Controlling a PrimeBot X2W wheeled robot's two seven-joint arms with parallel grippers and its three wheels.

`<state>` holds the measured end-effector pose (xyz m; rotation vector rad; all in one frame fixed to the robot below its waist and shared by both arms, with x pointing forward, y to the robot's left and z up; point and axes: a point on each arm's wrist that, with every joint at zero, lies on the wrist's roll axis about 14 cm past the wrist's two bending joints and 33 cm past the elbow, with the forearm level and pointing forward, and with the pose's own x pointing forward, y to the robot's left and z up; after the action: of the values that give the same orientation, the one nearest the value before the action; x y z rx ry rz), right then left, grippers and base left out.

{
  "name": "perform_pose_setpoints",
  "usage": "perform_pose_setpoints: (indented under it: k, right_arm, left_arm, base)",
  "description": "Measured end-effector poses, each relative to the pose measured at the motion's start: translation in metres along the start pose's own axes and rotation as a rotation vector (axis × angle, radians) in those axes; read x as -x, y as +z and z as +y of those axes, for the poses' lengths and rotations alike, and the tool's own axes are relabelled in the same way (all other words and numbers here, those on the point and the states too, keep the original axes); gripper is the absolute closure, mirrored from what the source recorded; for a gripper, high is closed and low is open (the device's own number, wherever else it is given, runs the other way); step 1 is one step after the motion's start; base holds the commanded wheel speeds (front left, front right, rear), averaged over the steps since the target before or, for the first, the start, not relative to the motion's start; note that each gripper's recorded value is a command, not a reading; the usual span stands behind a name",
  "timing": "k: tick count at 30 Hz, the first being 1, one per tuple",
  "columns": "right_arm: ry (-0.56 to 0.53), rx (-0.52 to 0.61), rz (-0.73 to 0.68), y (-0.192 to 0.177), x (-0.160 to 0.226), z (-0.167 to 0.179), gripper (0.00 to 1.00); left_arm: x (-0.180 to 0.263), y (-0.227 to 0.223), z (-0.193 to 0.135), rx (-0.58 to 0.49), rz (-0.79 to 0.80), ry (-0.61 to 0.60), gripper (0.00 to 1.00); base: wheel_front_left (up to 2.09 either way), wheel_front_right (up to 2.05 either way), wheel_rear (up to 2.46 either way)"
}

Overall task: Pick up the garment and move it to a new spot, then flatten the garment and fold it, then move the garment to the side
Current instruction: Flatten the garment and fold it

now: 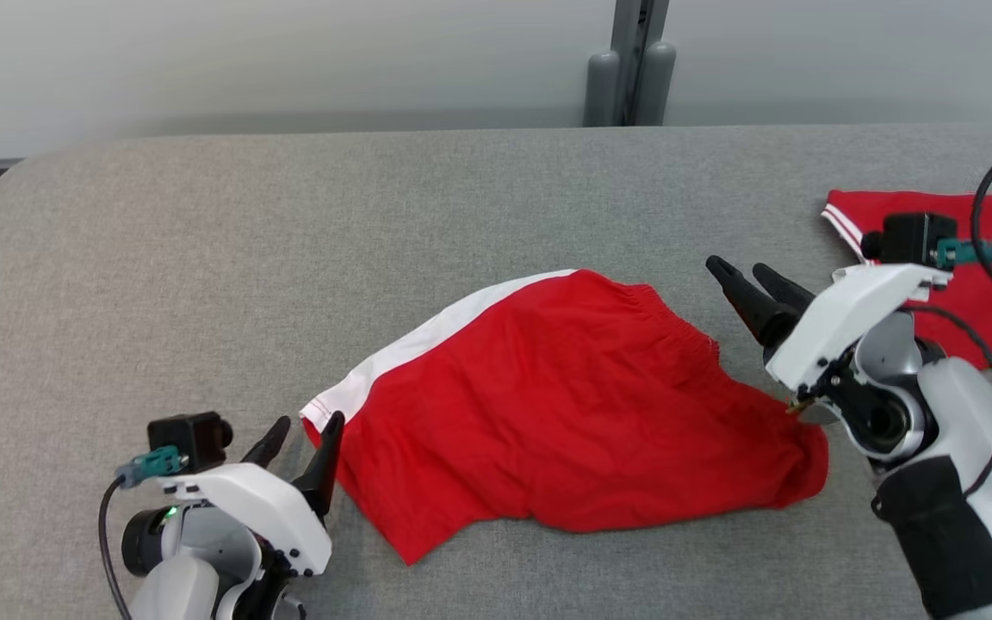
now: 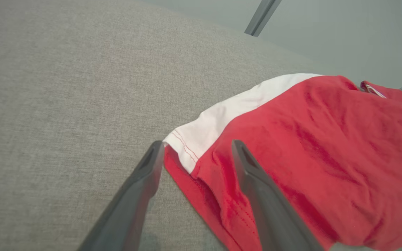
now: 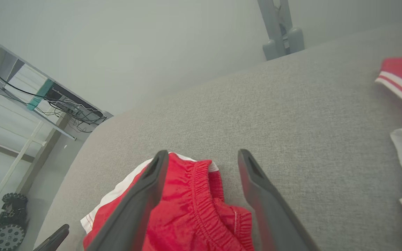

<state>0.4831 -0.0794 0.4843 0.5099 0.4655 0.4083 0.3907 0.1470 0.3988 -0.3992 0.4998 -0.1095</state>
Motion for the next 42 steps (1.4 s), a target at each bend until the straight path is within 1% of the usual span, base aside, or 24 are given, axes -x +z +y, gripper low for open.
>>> perform_pose_setpoints:
  k: [3, 8, 12, 16, 17, 20, 24, 29, 30, 31, 32, 33, 34, 35, 36, 37, 42]
  right_arm:
    - [-0.002, -0.048, 0.086, -0.006, -0.012, -0.002, 0.0]
    - [-0.009, -0.09, 0.192, -0.012, -0.028, -0.005, 0.0]
    - [-0.012, -0.128, 0.3, -0.024, -0.037, -0.004, 0.0]
    - [0.004, -0.129, 0.43, -0.041, -0.043, 0.004, 0.0]
    - [0.004, -0.129, 0.43, -0.041, -0.043, 0.004, 0.0]
    - [0.017, -0.138, 0.502, -0.052, -0.044, 0.008, 0.0]
    - [0.015, -0.141, 0.564, -0.06, -0.046, 0.007, 0.0]
    - [0.022, -0.15, 0.58, -0.062, -0.053, 0.009, 0.0]
    - [0.026, -0.153, 0.585, -0.063, -0.054, 0.01, 0.0]
    - [0.031, -0.155, 0.589, -0.064, -0.055, 0.012, 0.0]
    - [0.035, -0.157, 0.597, -0.066, -0.056, 0.013, 0.0]
    - [0.04, -0.16, 0.604, -0.067, -0.057, 0.015, 0.24]
    - [0.046, -0.163, 0.604, -0.068, -0.058, 0.016, 0.57]
    - [0.051, -0.161, 0.603, -0.067, -0.059, 0.018, 0.64]
    - [0.055, -0.159, 0.6, -0.067, -0.061, 0.019, 0.82]
    - [0.059, -0.156, 0.6, -0.067, -0.061, 0.021, 1.0]
    - [0.08, -0.146, 0.585, -0.064, -0.063, 0.027, 1.0]
  left_arm:
    - [-0.004, -0.003, -0.001, 0.01, 0.02, -0.005, 0.0]
    - [-0.009, -0.003, 0.0, 0.01, 0.032, -0.008, 0.0]
    - [-0.015, -0.006, 0.001, 0.008, 0.062, -0.006, 0.0]
    - [-0.019, -0.015, 0.004, 0.018, 0.113, 0.004, 0.0]
    - [-0.019, -0.015, 0.004, 0.018, 0.113, 0.004, 0.0]
    - [-0.022, -0.019, 0.005, 0.033, 0.134, 0.008, 0.0]
    - [-0.025, -0.023, 0.004, 0.04, 0.155, 0.0, 0.0]
    - [-0.032, -0.022, 0.0, 0.044, 0.158, -0.014, 0.0]
    - [-0.033, -0.022, -0.001, 0.045, 0.158, -0.018, 0.05]
    - [-0.033, -0.021, -0.001, 0.046, 0.157, -0.02, 0.13]
    - [-0.034, -0.021, -0.002, 0.048, 0.155, -0.022, 0.27]
    - [-0.035, -0.02, -0.002, 0.049, 0.154, -0.024, 0.55]
    - [-0.036, -0.019, -0.003, 0.05, 0.153, -0.029, 0.66]
    - [-0.036, -0.019, -0.004, 0.051, 0.152, -0.031, 0.82]
    - [-0.037, -0.019, -0.004, 0.051, 0.151, -0.031, 1.0]
    - [-0.036, -0.02, -0.003, 0.052, 0.153, -0.032, 1.0]
    - [-0.036, -0.018, -0.002, 0.05, 0.14, -0.031, 1.0]
  base:
    - [0.0, 0.0, 0.0]
    - [0.0, 0.0, 0.0]
    - [0.0, 0.0, 0.0]
    - [0.0, 0.0, 0.0]
    - [0.0, 0.0, 0.0]
    - [0.0, 0.0, 0.0]
    - [0.0, 0.0, 0.0]
    - [0.0, 0.0, 0.0]
    - [0.0, 0.0, 0.0]
    - [0.0, 0.0, 0.0]
    - [0.0, 0.0, 0.0]
    - [0.0, 0.0, 0.0]
    - [0.0, 0.0, 0.0]
    - [0.0, 0.0, 0.0]
    - [0.0, 0.0, 0.0]
    - [0.0, 0.0, 0.0]
    - [0.0, 0.0, 0.0]
